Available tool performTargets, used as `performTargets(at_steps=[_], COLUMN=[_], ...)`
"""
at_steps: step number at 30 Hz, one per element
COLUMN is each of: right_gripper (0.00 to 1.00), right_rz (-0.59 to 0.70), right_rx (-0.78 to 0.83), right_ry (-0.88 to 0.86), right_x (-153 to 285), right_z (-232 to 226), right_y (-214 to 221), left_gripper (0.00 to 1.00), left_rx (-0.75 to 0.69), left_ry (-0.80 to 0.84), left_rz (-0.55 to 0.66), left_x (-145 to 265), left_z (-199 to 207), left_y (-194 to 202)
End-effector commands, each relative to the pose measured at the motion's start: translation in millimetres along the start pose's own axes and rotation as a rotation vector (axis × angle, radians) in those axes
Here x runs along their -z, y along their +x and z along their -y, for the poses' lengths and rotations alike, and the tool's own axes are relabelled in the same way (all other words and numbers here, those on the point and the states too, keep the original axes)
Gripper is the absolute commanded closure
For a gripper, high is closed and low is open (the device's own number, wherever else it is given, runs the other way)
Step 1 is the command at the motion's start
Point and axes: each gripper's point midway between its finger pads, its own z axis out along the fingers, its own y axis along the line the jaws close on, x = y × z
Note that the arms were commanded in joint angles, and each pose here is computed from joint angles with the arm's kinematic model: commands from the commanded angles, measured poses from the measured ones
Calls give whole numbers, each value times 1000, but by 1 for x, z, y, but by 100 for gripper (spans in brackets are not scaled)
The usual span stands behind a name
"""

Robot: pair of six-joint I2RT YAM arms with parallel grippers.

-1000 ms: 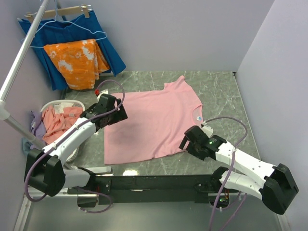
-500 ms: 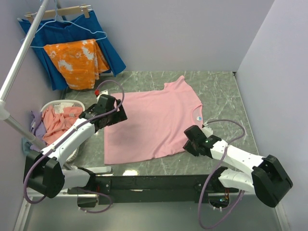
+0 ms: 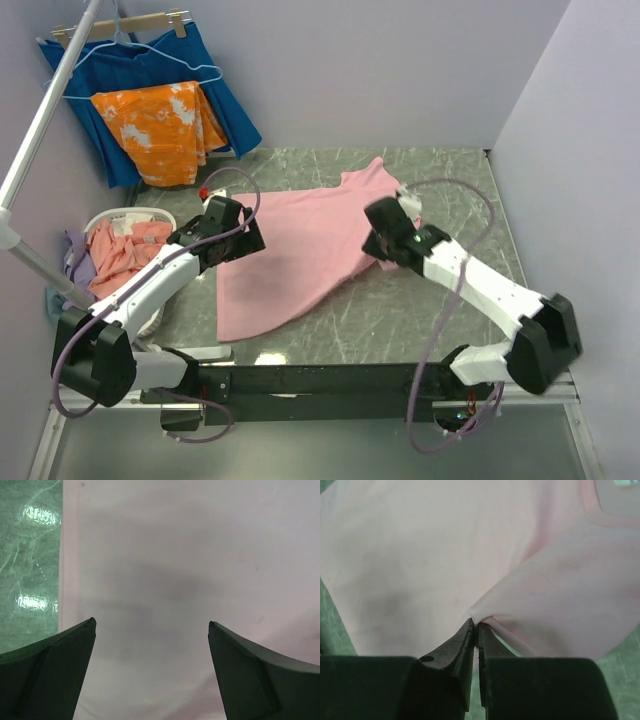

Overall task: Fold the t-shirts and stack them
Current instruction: Flatten out the tshirt

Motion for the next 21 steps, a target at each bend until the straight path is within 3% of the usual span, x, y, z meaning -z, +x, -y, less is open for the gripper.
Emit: performTargets(at_steps=[1, 3, 5, 6, 7, 9, 10, 12, 13, 14, 18, 21], right_gripper=[91, 99, 99, 100, 86, 68, 36, 25, 12, 5, 3, 9], right_rz=[-21, -90, -50, -97, -74, -59, 10, 109, 130, 184, 139, 91], right_rx=[174, 260, 294, 326, 358, 376, 389, 354, 350, 314, 233, 192], right_ry=[31, 105, 76, 125, 83, 145, 176, 159, 165, 132, 124, 77], right_x=[-39, -83, -103, -135, -139, -154, -151, -123, -123, -98, -90, -102], right_z=[-40, -40, -67, -62, -84, -82, -81, -81, -68, -67, -23, -12], right_y=[-31, -26, -53, -41, -60, -71, -88, -118, -117, -135, -128, -117], left_gripper=[1, 1, 1, 1, 1, 1, 0, 1, 1, 1, 1, 1], left_rx=[-6, -7, -3, -3, 1, 2, 4, 7, 8, 8, 7, 2], left_ry=[25, 21, 11, 8, 8, 1, -6, -6, -10, -7, 2, 7], left_rz=[27, 23, 23, 27, 21, 17, 17, 26, 33, 39, 35, 22], left_x=[-2, -3, -3, -3, -3, -3, -3, 0, 1, 1, -2, -6], left_z=[12, 12, 10, 9, 8, 6, 4, 3, 1, 1, 3, 6], left_y=[-13, -13, -12, -13, -10, -9, -8, -9, -9, -10, -9, -7])
